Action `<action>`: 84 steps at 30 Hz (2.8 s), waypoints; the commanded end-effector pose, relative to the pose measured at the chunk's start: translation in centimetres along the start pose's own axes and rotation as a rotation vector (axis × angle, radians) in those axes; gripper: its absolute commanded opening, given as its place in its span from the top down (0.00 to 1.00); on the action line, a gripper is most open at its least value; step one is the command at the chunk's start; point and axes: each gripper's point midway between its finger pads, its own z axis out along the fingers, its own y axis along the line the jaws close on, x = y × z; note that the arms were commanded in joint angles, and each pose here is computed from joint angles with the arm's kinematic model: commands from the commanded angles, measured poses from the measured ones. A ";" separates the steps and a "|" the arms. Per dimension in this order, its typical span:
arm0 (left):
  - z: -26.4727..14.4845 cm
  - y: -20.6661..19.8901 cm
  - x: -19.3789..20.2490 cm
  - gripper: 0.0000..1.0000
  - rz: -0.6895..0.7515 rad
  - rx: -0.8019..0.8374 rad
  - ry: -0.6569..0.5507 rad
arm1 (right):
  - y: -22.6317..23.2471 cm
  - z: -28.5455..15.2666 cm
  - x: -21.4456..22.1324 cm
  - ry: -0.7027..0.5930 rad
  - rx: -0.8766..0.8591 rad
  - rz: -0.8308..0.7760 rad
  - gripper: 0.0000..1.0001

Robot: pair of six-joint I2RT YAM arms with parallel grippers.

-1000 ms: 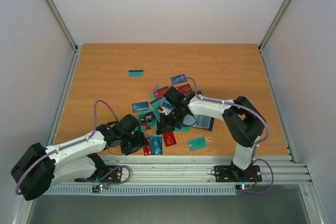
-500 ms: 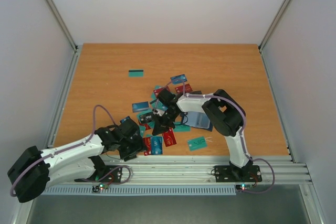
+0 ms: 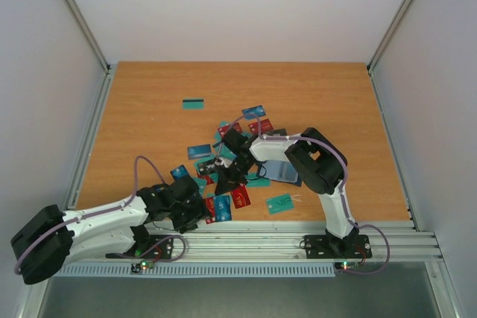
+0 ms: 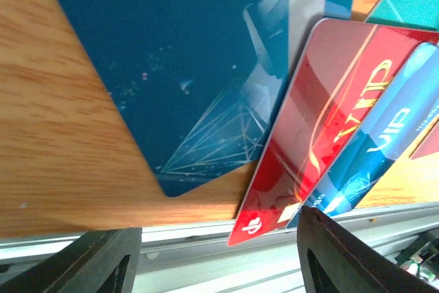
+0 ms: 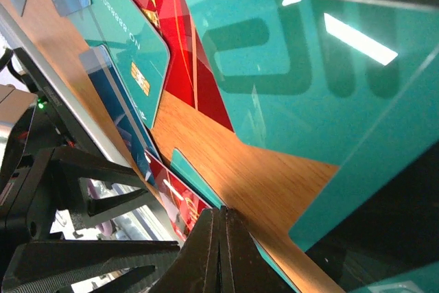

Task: Put the credit cards into the card holder

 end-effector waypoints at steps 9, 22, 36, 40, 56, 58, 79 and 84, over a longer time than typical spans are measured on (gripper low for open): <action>1.5 -1.9 -0.7 0.42 0.003 0.143 -0.025 | -2.4 1.1 2.1 0.042 0.081 0.054 0.99; 1.4 -1.8 -1.5 0.58 0.004 0.171 -0.077 | -2.8 1.2 2.5 0.044 0.081 0.066 0.99; 0.1 -1.3 -2.0 0.66 -0.006 0.248 -0.138 | -2.8 1.6 2.5 0.048 0.061 0.078 0.99; 0.6 -1.3 -1.9 0.63 -0.005 0.246 -0.121 | -2.9 1.6 2.5 0.048 0.062 0.080 0.99; -0.5 -3.8 -1.9 0.72 0.088 0.275 -0.140 | -3.0 1.7 2.6 0.034 0.048 0.091 0.99; -1.1 -4.1 -2.1 0.72 0.099 0.279 -0.162 | -3.1 1.8 2.6 0.034 0.048 0.091 0.99; -2.4 -7.1 -2.4 0.78 0.185 0.364 -0.198 | -3.3 1.9 2.9 0.045 0.047 0.091 0.99; -3.1 -8.3 -2.4 0.78 0.211 0.394 -0.217 | -3.4 1.9 3.0 0.046 0.050 0.089 0.99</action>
